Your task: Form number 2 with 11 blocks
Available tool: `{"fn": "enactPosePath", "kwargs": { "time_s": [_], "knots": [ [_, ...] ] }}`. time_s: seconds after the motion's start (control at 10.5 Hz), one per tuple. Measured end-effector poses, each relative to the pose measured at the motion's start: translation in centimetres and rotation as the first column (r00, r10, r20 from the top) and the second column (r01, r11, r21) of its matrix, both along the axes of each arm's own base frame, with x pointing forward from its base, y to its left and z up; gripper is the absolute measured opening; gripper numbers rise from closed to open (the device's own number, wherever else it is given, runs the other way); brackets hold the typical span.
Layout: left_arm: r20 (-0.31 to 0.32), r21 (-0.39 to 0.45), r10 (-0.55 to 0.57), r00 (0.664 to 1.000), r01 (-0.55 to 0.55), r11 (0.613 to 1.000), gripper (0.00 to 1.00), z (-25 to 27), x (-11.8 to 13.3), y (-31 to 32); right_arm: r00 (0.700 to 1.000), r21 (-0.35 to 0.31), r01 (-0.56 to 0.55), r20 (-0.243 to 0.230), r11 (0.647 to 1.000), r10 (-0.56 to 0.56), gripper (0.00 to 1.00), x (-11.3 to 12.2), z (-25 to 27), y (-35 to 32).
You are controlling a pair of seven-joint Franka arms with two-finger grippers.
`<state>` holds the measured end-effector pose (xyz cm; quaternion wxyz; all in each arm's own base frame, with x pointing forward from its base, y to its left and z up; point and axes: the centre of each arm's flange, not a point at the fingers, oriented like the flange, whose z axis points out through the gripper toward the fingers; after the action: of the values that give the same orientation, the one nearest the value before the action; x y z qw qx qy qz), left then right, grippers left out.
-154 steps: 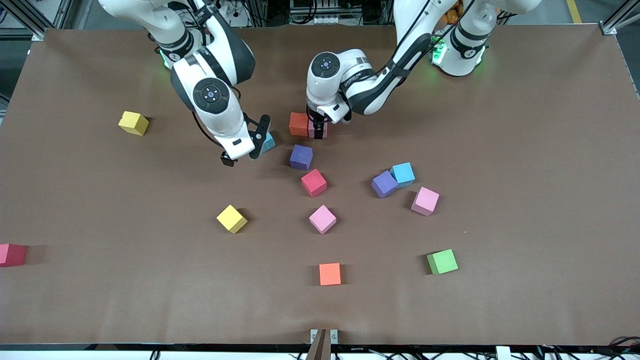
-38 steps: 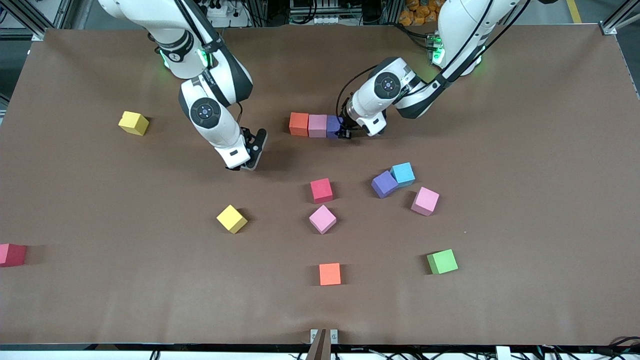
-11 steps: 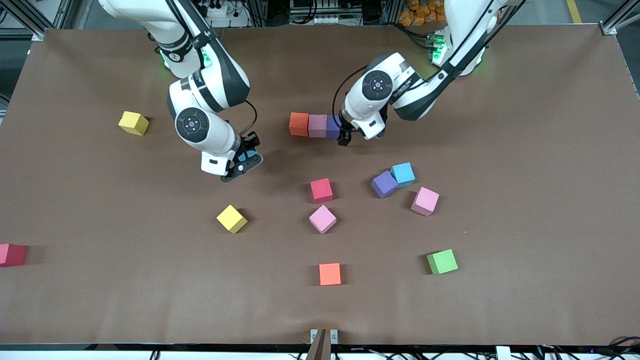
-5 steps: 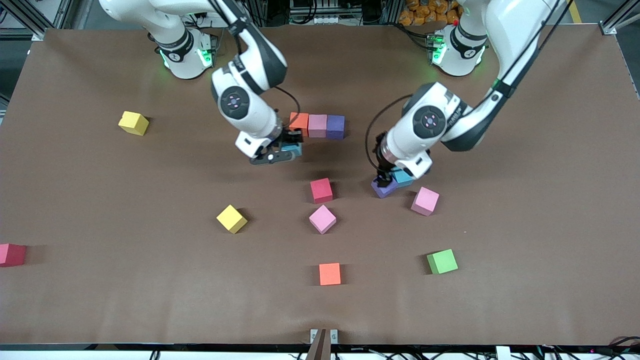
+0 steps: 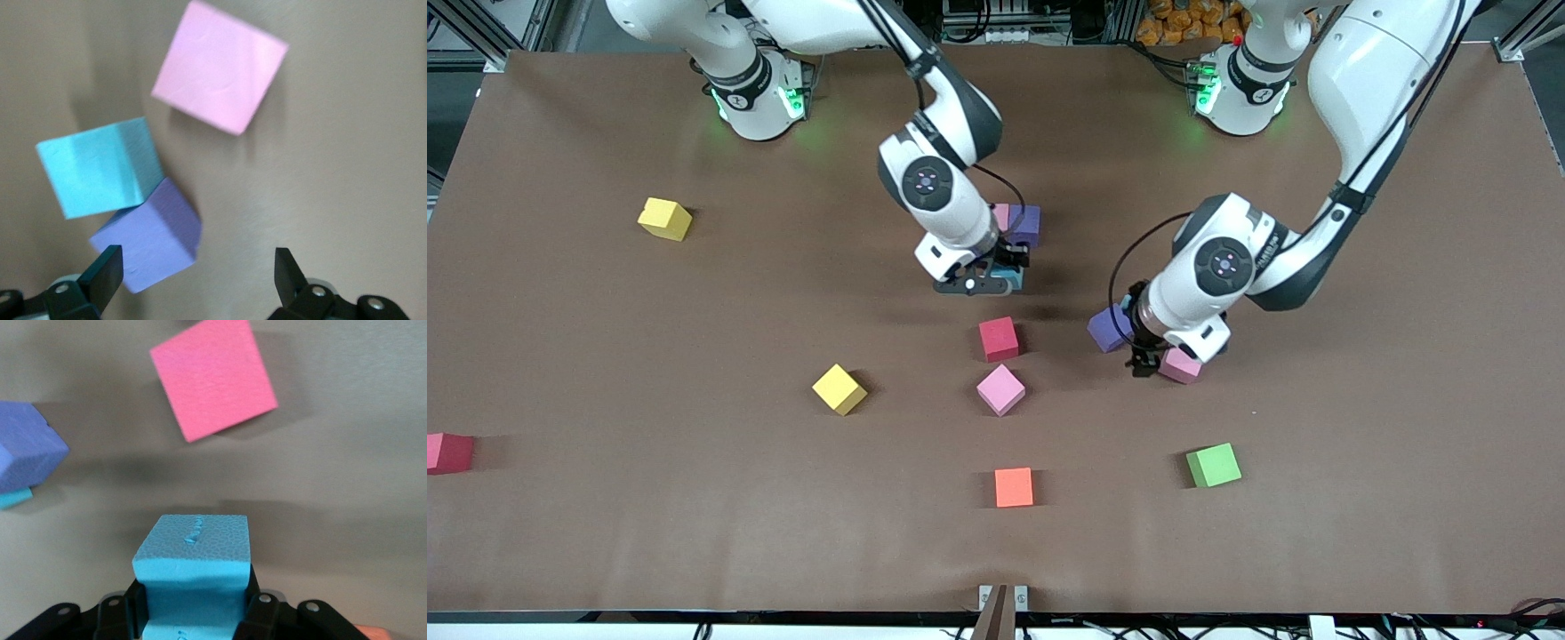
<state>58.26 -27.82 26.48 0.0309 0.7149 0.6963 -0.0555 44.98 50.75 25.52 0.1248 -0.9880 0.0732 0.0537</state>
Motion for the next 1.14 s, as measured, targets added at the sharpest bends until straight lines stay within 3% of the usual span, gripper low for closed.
{"fn": "enactPosePath", "kwargs": {
  "time_s": [0.29, 0.67, 1.14],
  "knots": [
    [0.021, -0.002, -0.096, 0.995, 0.096, 0.995, 1.0, -0.1, 1.1, 1.0, 1.0, -0.012, 0.019, -0.005, 1.0, -0.019, 0.55, -0.2, -1.0, 1.6],
    [0.017, -0.01, -0.209, 0.978, 0.21, 0.978, 1.0, -1.2, 0.8, 0.3, 0.999, -0.047, 0.015, -0.036, 0.999, -0.016, 0.55, -0.7, -2.8, 1.2],
    [0.021, -0.019, -0.25, 0.968, 0.251, 0.968, 1.0, -1.5, 1.1, 0.2, 0.997, -0.087, 0.047, -0.06, 0.995, -0.052, 0.55, -3.2, -3.7, 2.4]
  ]
}}
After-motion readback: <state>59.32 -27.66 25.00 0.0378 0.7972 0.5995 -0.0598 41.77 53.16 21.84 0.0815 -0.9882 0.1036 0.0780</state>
